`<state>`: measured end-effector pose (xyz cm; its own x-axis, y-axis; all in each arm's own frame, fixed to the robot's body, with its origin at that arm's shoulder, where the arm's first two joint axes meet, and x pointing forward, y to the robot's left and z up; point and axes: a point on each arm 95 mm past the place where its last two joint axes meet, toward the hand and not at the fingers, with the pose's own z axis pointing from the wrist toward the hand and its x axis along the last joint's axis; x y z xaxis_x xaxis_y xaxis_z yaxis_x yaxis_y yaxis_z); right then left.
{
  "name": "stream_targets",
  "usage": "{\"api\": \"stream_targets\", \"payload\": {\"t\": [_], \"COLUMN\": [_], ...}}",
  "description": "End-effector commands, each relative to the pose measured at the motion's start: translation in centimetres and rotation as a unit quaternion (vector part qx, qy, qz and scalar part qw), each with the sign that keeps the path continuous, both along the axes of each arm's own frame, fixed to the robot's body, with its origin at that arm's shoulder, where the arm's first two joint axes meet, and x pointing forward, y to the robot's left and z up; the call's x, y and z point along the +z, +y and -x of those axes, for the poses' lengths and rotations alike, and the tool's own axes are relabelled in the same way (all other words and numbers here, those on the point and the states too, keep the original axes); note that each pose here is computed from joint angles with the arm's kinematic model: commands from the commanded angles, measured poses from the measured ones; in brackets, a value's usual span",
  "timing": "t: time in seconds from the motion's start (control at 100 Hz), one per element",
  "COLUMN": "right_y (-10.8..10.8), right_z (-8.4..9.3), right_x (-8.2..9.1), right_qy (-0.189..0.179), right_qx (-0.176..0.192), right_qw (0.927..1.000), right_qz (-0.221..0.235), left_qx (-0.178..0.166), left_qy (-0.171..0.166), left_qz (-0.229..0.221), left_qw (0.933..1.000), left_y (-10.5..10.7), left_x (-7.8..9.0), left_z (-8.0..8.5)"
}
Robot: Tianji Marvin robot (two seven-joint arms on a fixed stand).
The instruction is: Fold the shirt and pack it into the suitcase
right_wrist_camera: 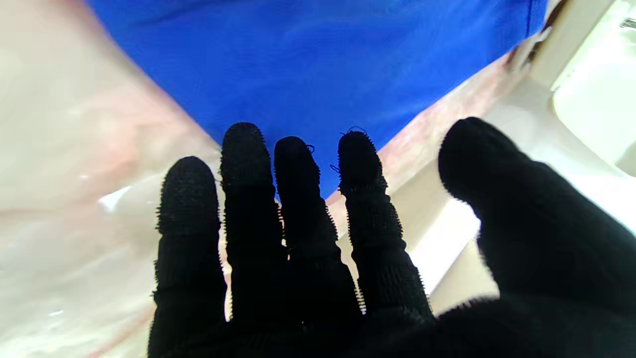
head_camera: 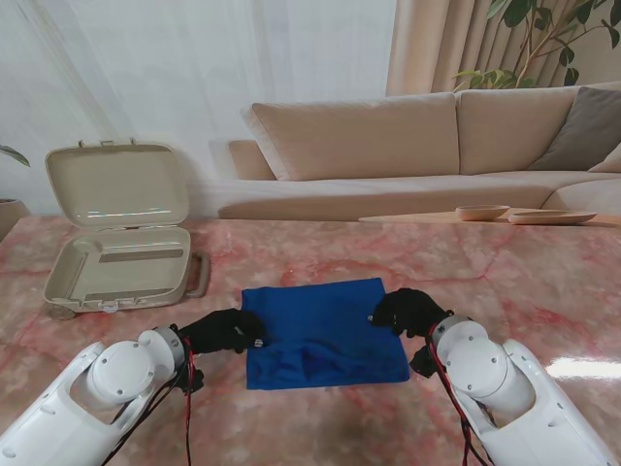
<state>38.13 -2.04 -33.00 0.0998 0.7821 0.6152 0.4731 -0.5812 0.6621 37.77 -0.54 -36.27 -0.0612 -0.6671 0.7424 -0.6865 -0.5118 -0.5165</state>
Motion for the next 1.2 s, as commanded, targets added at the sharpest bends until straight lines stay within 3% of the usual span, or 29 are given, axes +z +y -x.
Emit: {"api": "stream_targets", "payload": {"t": [0.0, 0.29, 0.54, 0.81, 1.19], "right_y": [-0.7, -1.5, -0.7, -0.5, -0.7], "right_z": [0.1, -0.7, -1.2, -1.6, -2.1], "right_x": [0.5, 0.6, -0.5, -1.6, -1.7], "right_qy": [0.022, 0.052, 0.087, 0.092, 0.096], "right_qx": [0.006, 0.004, 0.008, 0.003, 0.001], "right_qw": [0.9997, 0.9939, 0.9900, 0.9854, 0.9799], "right_qz": [0.005, 0.097, 0.111, 0.143, 0.175], "left_qx": [0.002, 0.025, 0.026, 0.026, 0.021], "left_qy": [-0.002, -0.004, 0.004, 0.005, 0.012], "left_qz": [-0.001, -0.002, 0.006, 0.004, 0.004], "left_qw": [1.0000, 0.9997, 0.9996, 0.9997, 0.9997], "left_y": [0.1, 0.9, 0.5, 0.5, 0.3], "left_x": [0.0, -0.1, -0.7, -0.7, -0.8], "left_z": [0.4, 0.9, 0.9, 1.0, 1.1]}}
